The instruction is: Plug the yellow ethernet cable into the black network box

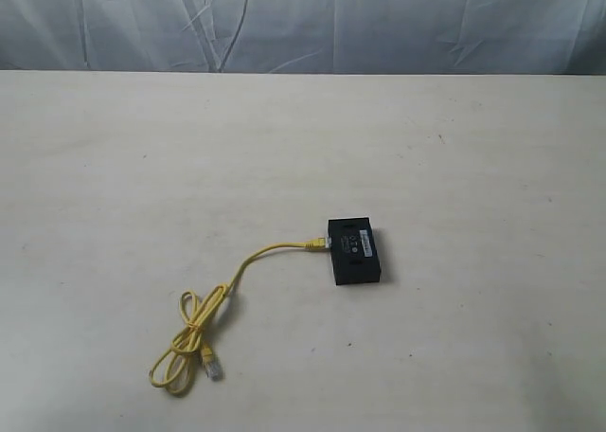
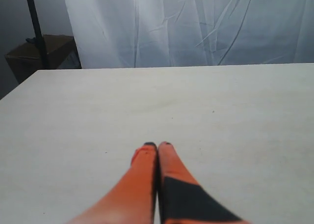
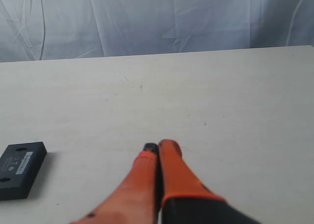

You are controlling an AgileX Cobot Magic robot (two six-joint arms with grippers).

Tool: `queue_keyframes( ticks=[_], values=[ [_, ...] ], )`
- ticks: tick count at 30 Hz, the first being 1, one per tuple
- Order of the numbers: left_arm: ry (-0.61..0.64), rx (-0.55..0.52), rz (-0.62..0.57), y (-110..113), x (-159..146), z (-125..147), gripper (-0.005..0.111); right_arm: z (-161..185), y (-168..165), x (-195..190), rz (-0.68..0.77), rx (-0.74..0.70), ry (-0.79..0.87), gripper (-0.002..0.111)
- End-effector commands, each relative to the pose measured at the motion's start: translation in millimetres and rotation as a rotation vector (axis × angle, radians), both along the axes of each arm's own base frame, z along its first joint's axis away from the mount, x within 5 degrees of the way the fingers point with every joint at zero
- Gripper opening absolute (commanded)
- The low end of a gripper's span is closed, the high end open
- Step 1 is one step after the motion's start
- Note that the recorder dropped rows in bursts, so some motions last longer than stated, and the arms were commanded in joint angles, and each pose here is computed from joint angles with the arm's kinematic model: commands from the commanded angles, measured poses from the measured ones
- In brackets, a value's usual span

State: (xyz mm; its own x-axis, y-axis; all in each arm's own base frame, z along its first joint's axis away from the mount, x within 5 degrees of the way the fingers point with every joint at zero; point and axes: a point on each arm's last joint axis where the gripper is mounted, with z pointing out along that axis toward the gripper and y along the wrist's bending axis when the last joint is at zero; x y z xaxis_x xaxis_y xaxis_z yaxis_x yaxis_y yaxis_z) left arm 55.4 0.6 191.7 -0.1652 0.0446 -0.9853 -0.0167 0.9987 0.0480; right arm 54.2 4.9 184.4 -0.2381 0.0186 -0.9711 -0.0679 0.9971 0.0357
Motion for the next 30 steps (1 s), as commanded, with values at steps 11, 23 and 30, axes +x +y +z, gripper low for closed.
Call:
queue_keyframes(
  ticks=[11,23,30],
  values=[
    [-0.023,-0.078,0.03,1.5,0.0,0.4,0.0,-0.3,0.3,-0.4,0.004,0.002,-0.004,-0.001],
    [-0.023,-0.075,0.029,1.5,0.0,0.4,0.0,0.2,0.2,-0.3,0.004,0.002,-0.009,-0.001],
    [-0.023,-0.075,0.029,1.5,0.0,0.4,0.0,0.0,0.2,-0.4,0.004,0.002,-0.007,-0.001]
  ],
)
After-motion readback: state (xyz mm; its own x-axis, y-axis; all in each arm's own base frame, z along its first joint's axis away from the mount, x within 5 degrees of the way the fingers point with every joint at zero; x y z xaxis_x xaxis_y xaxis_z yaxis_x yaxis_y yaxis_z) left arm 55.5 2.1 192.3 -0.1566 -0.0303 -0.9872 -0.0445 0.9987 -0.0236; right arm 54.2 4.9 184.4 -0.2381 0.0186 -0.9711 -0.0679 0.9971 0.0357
